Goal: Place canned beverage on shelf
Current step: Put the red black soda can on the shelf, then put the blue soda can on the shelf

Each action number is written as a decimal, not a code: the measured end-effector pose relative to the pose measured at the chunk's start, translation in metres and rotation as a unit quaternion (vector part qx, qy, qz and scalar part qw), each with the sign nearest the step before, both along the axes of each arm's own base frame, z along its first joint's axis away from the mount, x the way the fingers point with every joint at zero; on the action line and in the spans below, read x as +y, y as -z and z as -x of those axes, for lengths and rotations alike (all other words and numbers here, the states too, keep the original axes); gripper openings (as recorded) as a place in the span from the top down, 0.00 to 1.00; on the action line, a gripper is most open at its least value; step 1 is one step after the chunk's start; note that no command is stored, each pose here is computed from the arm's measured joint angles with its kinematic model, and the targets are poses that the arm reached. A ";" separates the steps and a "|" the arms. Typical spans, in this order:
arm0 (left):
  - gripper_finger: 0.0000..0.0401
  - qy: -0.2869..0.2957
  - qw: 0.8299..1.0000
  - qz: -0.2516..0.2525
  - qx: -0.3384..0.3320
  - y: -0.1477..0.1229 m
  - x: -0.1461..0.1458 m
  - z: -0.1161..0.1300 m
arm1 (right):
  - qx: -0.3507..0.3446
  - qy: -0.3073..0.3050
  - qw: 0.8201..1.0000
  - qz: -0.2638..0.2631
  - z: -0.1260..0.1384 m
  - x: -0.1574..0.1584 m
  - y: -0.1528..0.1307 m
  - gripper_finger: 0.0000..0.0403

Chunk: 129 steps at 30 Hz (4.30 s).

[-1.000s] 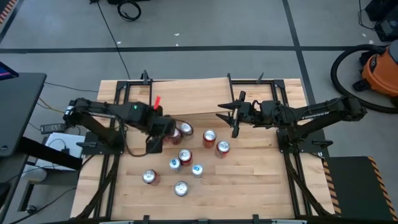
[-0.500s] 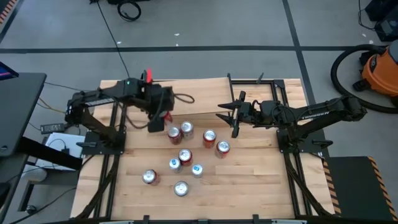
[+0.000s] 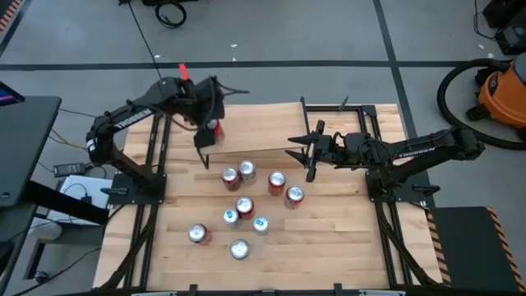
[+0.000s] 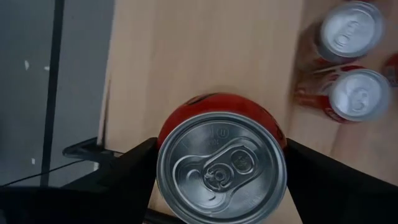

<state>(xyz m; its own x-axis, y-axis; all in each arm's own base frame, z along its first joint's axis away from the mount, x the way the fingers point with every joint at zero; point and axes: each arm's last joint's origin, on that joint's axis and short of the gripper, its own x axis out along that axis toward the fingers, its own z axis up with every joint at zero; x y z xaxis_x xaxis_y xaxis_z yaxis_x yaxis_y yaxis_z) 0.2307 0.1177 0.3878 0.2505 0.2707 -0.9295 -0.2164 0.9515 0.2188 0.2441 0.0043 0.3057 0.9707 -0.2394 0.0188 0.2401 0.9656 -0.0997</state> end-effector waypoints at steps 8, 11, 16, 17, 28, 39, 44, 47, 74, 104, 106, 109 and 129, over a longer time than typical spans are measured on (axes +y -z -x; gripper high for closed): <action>0.23 -0.001 0.999 0.001 -0.046 -0.002 0.039 0.012 | -0.008 -0.008 1.000 -0.003 -0.001 -0.003 -0.001 0.54; 0.23 -0.012 0.999 0.009 -0.033 0.006 0.053 0.011 | -0.008 -0.008 1.000 -0.003 -0.002 -0.003 0.000 0.54; 0.23 -0.013 0.999 0.029 -0.011 0.011 0.071 -0.002 | -0.013 -0.003 1.000 0.004 -0.007 -0.006 0.002 0.54; 0.23 -0.012 0.999 0.034 -0.005 0.010 0.074 -0.004 | -0.010 -0.002 1.000 0.004 -0.007 -0.007 0.002 0.54; 0.23 -0.033 0.999 0.040 -0.014 -0.005 0.092 -0.003 | 0.002 -0.014 1.000 0.002 -0.007 -0.007 0.005 0.54; 0.23 -0.060 0.997 0.040 -0.014 -0.006 0.104 0.010 | -0.002 -0.014 1.000 0.002 -0.007 -0.007 0.004 0.54; 0.23 -0.054 0.997 0.052 0.002 0.004 0.105 0.009 | -0.002 -0.014 1.000 0.002 -0.007 -0.007 0.004 0.54; 0.23 -0.052 0.997 0.054 0.006 0.009 0.104 0.009 | -0.001 -0.014 1.000 0.002 -0.007 -0.007 0.004 0.54; 0.03 -0.048 0.998 -0.015 0.023 -0.003 0.090 -0.006 | -0.001 -0.014 1.000 0.002 -0.007 -0.007 0.004 0.54; 0.08 0.153 0.985 0.054 0.057 0.025 -0.098 -0.072 | 0.013 -0.017 1.000 0.000 -0.007 -0.006 0.007 0.54; 0.10 0.164 0.983 0.053 0.056 0.034 -0.108 -0.068 | 0.012 -0.017 1.000 0.001 -0.007 -0.006 0.007 0.54; 0.13 0.164 0.984 0.051 0.043 0.047 -0.116 -0.063 | 0.011 -0.018 1.000 0.000 -0.007 -0.006 0.007 0.54; 0.15 0.069 0.989 0.128 0.010 0.069 -0.166 -0.019 | -0.002 -0.020 1.000 0.002 -0.007 -0.008 0.004 0.54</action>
